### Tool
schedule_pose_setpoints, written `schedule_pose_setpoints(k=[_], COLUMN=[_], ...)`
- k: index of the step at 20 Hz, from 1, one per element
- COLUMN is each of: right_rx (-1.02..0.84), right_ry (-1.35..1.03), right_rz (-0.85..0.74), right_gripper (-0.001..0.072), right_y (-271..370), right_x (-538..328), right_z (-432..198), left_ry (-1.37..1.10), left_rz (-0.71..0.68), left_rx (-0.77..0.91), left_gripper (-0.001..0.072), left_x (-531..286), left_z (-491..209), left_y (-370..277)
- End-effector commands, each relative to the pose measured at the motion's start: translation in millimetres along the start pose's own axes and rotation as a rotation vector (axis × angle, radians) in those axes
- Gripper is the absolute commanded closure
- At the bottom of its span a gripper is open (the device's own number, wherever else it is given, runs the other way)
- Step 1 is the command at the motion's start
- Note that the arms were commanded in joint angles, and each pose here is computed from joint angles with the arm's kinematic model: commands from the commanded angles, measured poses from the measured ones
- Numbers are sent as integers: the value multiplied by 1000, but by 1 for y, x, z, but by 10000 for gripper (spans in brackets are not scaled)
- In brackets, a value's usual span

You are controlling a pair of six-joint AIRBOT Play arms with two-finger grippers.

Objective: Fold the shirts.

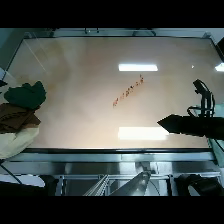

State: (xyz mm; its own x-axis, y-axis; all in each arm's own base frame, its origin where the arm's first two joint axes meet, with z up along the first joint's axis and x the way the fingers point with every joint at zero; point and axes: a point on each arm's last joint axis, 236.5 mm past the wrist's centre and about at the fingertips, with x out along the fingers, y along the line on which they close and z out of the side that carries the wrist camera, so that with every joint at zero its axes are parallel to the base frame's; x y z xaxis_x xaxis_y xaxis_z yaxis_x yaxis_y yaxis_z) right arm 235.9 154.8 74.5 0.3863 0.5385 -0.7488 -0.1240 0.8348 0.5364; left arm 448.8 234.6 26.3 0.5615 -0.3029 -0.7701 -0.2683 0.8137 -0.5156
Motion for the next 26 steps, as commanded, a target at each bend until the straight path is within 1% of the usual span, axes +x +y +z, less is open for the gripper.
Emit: schedule_pose_setpoints(k=[1, 6, 8, 11, 12, 14, 15, 16, 17, 18, 22, 24, 26], right_rx=[5, 8, 8, 8, 8, 8, 8, 8, 8, 8, 6, 4, -1], right_ry=[-8, -10, -10, -10, -10, -10, -10, -10, -10, -10, -12, -16, -29], right_rz=[11, 18, 18, 18, 18, 19, 18, 18, 18, 18, 15, 15, 16], right_gripper=[688, 689, 688, 688, 688, 689, 689, 689, 688, 689, 688, 688, 688], right_y=[3, 4, 4, 4, 4, 4, 4, 4, 4, 4, 3, 3, 4], right_x=[0, 0, 0, 0, 0, 0, 0, 0, 0, 0, 0, 0, 0], right_z=[2, 2, 2, 2, 2, 2, 2, 2, 2, 2, 3, 4, 7], left_ry=[80, 134, 197, 326, 336, 309, 293, 274, 251, 229, 243, 297, 384], left_rz=[-18, -40, 6, 141, 169, 178, 174, 169, 163, 154, 82, -43, -209], left_rx=[-71, -74, -54, 69, 113, 191, 229, 272, 310, 353, 545, 636, 688], left_gripper=[-13, -13, -13, -13, -13, 11, 142, 459, 692, 679, 681, 681, 682], left_x=[49, 83, 103, 136, 144, 158, 164, 167, 169, 171, 169, 157, 139], left_z=[-3, -4, -14, -38, -38, -29, -24, -19, -14, -10, -26, -59, -106], left_y=[42, 59, 64, 64, 57, 27, 9, -12, -31, -54, -152, -223, -294])
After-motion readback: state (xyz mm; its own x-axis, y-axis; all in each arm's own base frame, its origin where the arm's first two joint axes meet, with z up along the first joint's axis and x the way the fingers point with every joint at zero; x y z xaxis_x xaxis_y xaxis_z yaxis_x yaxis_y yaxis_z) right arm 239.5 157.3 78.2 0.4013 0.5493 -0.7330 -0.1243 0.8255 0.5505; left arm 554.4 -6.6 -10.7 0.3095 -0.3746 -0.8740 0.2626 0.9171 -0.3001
